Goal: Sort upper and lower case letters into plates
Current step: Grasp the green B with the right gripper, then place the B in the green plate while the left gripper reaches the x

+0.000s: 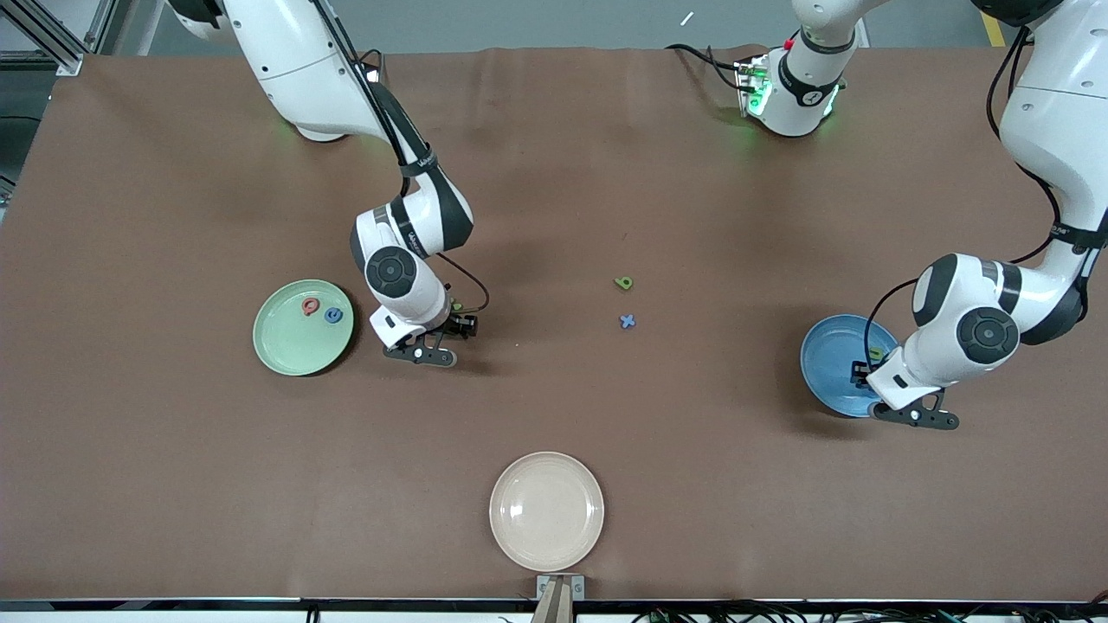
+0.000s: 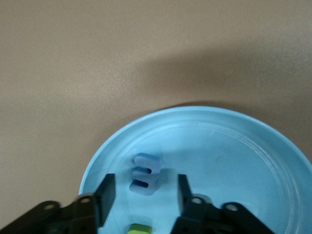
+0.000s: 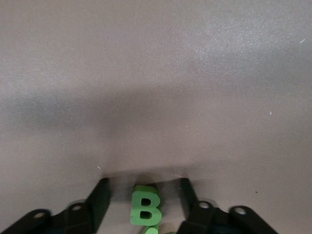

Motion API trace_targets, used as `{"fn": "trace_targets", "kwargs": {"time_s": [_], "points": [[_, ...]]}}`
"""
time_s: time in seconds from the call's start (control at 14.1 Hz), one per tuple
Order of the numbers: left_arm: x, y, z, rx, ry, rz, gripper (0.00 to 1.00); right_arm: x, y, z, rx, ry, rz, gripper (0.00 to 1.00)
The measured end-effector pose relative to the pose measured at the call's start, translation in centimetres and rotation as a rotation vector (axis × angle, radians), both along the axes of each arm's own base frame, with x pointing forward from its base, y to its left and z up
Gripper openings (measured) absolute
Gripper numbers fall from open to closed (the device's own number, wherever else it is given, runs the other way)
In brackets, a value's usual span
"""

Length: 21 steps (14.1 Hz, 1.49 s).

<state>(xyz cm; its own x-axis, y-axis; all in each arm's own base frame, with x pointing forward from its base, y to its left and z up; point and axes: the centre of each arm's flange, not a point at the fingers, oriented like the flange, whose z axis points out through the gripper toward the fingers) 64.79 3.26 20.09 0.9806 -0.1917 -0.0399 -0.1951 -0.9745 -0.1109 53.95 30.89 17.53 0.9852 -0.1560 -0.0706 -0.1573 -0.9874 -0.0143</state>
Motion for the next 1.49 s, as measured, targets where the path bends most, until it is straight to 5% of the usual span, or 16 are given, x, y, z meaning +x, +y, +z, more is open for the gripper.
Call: {"fn": "trace_targets", "kwargs": {"time_s": [0.28,0.78,0.99,1.21,1.49], "points": [[-0.3,-2.8,2.7,0.031,0.06,0.006,1.0,-0.1,0.1,0.0,-0.002,0.001,-0.012,0.57],[-2.7,-16.6,9.5,-0.012,0.049,0.169,1.0,-0.6,0.4,0.0,-0.006,0.006,-0.031,0.52],[-4.4,-23.3,10.1,-0.022,0.021,0.259,1.0,-0.8,0.3,0.4,-0.009,0.016,-0.04,0.28],[-6.6,-30.4,9.8,-0.034,0.003,0.358,1.0,-0.7,-1.1,0.4,-0.029,0.058,-0.063,0.27],[-8.5,-36.4,8.4,-0.085,-0.001,0.494,1.0,2.7,-9.6,5.3,-0.003,0.139,-0.027,0.27]]}}
